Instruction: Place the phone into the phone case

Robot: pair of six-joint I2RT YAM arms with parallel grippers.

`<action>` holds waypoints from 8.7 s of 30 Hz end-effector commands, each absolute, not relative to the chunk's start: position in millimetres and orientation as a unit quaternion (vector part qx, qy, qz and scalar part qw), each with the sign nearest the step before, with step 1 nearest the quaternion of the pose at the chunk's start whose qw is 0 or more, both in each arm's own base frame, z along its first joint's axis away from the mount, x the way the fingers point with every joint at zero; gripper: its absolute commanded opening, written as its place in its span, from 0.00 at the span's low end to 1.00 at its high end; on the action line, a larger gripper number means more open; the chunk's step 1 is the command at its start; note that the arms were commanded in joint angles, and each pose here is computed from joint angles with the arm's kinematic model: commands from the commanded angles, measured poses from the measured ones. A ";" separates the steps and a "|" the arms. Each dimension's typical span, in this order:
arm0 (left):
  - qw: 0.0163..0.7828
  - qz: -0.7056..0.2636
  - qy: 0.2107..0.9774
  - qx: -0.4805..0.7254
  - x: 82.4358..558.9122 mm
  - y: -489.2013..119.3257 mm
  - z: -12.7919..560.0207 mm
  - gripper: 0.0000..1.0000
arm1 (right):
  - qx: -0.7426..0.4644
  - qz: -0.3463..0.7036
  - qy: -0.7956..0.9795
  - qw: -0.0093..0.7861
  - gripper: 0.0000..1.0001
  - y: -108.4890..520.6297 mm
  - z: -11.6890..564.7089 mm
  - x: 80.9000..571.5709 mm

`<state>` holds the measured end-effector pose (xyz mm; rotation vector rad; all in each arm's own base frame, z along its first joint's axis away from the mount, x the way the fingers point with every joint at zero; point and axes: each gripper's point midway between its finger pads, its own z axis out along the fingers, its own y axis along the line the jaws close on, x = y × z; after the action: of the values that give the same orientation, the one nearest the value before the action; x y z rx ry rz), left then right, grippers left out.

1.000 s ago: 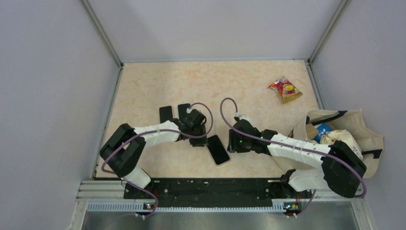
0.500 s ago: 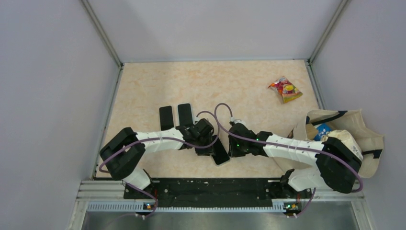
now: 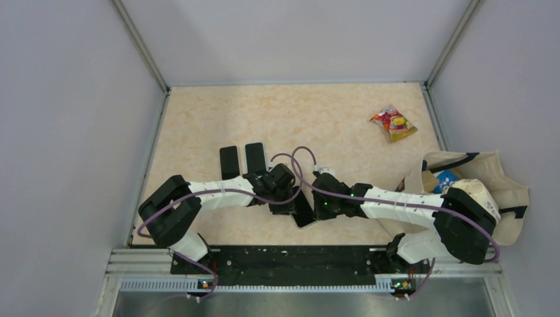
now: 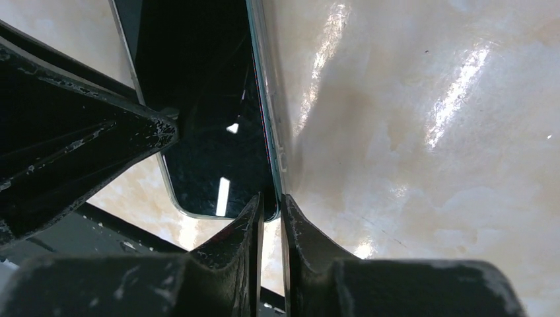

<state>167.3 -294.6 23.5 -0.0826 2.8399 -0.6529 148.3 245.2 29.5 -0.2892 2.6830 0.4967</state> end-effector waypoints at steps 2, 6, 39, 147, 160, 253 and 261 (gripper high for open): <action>0.125 -0.230 0.965 -0.028 174.3 -303.5 25.3 0.37 | -0.109 0.161 0.962 0.191 0.10 243.0 18.8 141.8; 0.125 -0.229 0.965 -0.028 174.0 -302.8 24.3 0.37 | -0.101 0.141 0.965 0.198 0.02 234.8 15.1 144.4; 0.130 -0.223 0.966 -0.030 175.1 -299.6 25.8 0.36 | -0.116 0.061 0.965 0.227 0.05 232.5 7.9 143.4; 0.221 -0.187 0.942 -0.167 246.6 -260.6 93.1 0.88 | -0.078 0.115 0.941 0.309 0.84 249.7 56.7 184.0; 0.210 -0.204 0.943 -0.160 252.0 -250.6 88.6 0.89 | -0.112 0.041 0.949 0.291 0.90 265.7 25.4 172.7; 0.327 -0.169 0.900 -0.235 277.3 -130.0 166.5 0.72 | -0.096 0.026 0.948 0.301 0.63 346.4 3.6 361.3; 0.336 -0.186 0.895 -0.228 274.7 -132.4 165.8 0.76 | -0.119 0.148 0.930 0.314 0.88 375.8 50.1 356.2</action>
<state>270.3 -130.5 151.6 -0.6309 2.4013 -0.4277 351.8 363.7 28.0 -0.3119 2.4815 0.1848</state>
